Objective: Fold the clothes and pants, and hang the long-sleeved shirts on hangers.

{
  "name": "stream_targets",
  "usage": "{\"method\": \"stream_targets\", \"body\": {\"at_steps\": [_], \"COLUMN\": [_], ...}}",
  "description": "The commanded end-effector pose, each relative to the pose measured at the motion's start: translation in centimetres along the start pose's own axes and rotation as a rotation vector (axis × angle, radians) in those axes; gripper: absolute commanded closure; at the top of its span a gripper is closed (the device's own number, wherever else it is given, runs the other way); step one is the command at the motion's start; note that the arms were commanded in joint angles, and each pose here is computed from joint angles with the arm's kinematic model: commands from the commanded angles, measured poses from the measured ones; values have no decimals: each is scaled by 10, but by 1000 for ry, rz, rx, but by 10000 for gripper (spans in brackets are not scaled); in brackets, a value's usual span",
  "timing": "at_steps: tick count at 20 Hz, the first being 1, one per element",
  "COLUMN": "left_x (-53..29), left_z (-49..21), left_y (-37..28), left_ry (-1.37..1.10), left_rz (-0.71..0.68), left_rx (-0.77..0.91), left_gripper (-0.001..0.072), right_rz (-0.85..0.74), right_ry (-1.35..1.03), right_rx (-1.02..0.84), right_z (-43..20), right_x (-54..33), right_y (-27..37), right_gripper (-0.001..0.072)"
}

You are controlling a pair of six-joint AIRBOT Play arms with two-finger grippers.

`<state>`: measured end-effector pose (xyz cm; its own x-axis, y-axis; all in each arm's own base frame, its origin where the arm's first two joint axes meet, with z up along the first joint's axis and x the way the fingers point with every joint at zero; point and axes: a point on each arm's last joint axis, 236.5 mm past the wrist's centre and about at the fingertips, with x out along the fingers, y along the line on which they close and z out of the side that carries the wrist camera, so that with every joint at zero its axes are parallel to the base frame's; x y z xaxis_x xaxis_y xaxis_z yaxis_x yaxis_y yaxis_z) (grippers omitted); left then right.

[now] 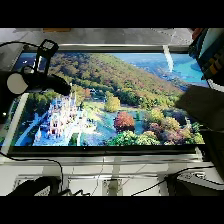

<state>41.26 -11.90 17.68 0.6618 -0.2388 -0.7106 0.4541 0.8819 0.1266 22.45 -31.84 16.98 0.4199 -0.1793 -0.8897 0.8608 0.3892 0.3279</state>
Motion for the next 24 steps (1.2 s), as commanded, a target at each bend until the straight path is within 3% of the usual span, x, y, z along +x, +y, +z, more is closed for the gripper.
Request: {"method": "stream_targets", "body": {"at_steps": [1,4,12,20,21,22,23,24], "left_x": [-1,-1,0,1,1,1,1,1], "left_z": [0,0,0,5,5,5,5,5], "left_y": [0,0,0,2,2,2,2,2], "left_ry": [-1,-1,-1,-23,-22,-22,-23,-22], "left_rz": [1,1,1,7,7,7,7,7], "left_rx": [1,0,0,0,0,0,0,0], "left_gripper": [704,704,704,704,704,704,704,703], "right_rz": [-200,-260,-266,-181,-196,-216,-217,-216], "right_ry": [-193,-299,-230,-197,-216,-234,-234,-232], "right_rx": [297,450,479,830,888,951,985,985], "right_z": [8,4,-20,-49,-51,-53,-54,-53], "right_x": [-67,-101,-106,-113,-117,-120,-119,-118], "right_y": [-86,-115,-113,-86,-90,-96,-97,-97], "right_gripper": [686,686,686,681,634,514,336,112]}}
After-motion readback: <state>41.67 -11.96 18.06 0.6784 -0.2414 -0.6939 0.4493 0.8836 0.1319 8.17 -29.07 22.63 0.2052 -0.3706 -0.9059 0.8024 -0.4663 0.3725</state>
